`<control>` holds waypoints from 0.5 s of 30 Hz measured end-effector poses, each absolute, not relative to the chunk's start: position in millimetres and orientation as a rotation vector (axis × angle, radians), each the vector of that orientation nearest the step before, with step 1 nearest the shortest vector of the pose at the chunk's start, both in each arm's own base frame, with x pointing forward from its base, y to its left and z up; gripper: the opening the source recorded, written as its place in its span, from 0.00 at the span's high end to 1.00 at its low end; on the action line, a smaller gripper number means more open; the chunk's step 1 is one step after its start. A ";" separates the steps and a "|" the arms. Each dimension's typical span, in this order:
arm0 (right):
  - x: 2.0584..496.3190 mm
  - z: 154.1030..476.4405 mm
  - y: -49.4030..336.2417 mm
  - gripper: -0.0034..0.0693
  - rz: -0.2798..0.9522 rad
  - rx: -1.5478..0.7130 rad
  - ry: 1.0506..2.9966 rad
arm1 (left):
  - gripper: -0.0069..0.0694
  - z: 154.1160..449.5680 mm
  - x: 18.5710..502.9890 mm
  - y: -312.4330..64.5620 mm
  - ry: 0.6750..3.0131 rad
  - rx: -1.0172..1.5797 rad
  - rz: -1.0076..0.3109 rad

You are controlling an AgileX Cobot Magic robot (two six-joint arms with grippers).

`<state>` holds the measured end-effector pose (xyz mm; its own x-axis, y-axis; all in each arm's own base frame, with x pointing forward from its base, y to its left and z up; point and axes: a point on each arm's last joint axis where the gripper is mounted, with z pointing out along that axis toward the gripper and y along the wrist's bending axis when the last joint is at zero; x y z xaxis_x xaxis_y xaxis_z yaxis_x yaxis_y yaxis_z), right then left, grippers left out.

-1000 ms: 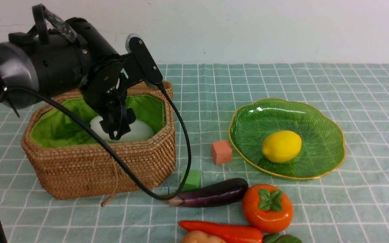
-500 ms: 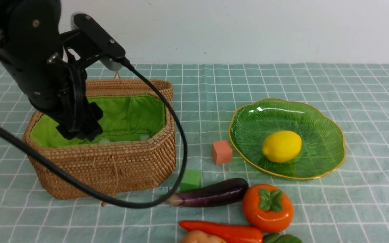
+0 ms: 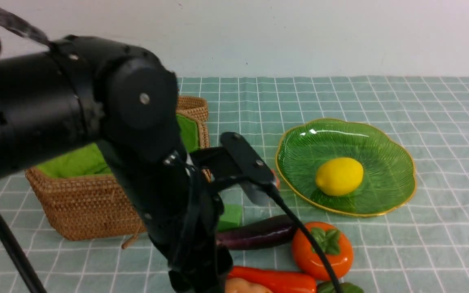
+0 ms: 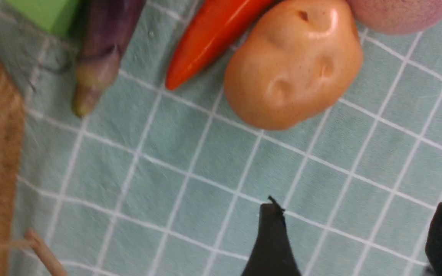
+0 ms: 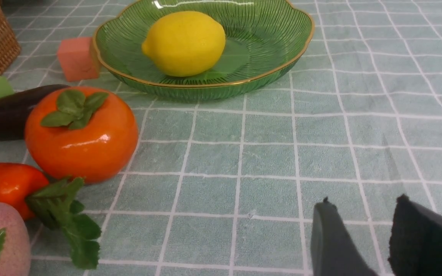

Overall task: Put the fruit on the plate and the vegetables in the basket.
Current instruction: Grab a potato with your left arm and place it in the basket on the left

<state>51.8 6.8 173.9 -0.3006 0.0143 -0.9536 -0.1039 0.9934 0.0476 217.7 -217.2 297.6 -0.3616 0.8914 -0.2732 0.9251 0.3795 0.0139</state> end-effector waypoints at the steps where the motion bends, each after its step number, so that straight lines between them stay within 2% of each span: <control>1: 51.8 173.9 6.8 0.62 0.116 -0.065 1.873 | 0.26 296.2 215.6 -222.4 2.351 1.671 -0.182; 3: 51.8 173.9 6.8 0.62 0.116 -0.065 1.873 | 0.26 288.1 214.5 -237.4 2.178 1.835 -0.095; 8: 51.8 173.9 6.8 0.62 0.116 -0.065 1.873 | 0.26 265.0 211.2 -267.3 1.940 2.051 -0.059; 15: 51.8 173.9 6.8 0.62 0.116 -0.065 1.873 | 0.21 238.7 214.6 -285.9 1.898 2.100 -0.057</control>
